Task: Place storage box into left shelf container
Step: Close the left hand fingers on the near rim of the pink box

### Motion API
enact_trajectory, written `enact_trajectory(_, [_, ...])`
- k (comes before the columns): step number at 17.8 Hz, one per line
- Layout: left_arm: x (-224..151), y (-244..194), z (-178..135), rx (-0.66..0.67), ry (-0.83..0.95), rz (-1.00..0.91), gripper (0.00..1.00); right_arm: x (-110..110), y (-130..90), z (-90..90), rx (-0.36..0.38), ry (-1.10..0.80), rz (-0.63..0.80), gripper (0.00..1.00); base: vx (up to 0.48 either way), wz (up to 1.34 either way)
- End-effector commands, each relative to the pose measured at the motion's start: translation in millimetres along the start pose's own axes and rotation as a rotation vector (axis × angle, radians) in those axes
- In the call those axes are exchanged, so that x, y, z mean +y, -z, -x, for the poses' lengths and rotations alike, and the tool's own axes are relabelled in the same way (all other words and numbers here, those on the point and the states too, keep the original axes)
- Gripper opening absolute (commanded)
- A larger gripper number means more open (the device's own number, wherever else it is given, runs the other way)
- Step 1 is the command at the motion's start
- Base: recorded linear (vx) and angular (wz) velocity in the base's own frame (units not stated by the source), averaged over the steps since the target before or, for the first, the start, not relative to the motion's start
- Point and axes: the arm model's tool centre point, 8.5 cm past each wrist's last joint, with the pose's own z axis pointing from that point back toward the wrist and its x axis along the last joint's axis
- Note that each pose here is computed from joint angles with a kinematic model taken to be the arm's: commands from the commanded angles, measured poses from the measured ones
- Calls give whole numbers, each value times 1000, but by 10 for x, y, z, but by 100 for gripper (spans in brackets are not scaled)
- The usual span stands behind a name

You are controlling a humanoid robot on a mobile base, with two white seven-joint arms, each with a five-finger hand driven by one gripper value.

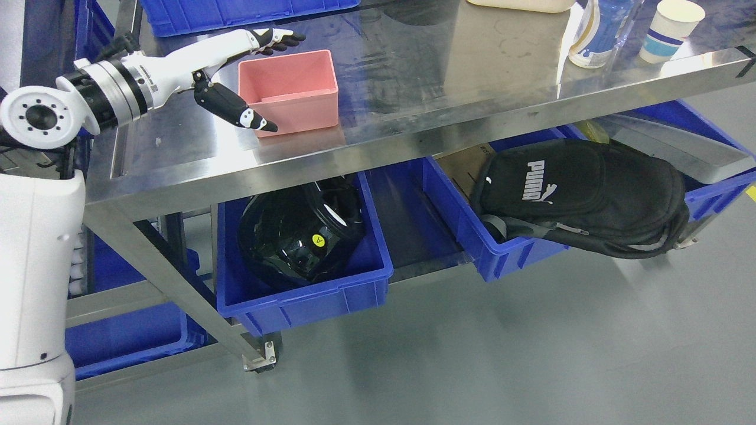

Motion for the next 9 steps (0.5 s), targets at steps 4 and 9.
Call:
enact_trajectory(4, [-401, 605, 25, 109, 25, 150, 99, 28, -24, 102, 7, 3, -157, 100, -15, 0])
enact_trajectory(9, [-488, 734, 10, 116, -37, 185, 89, 28, -24, 102, 7, 3, -157, 100, -2, 0])
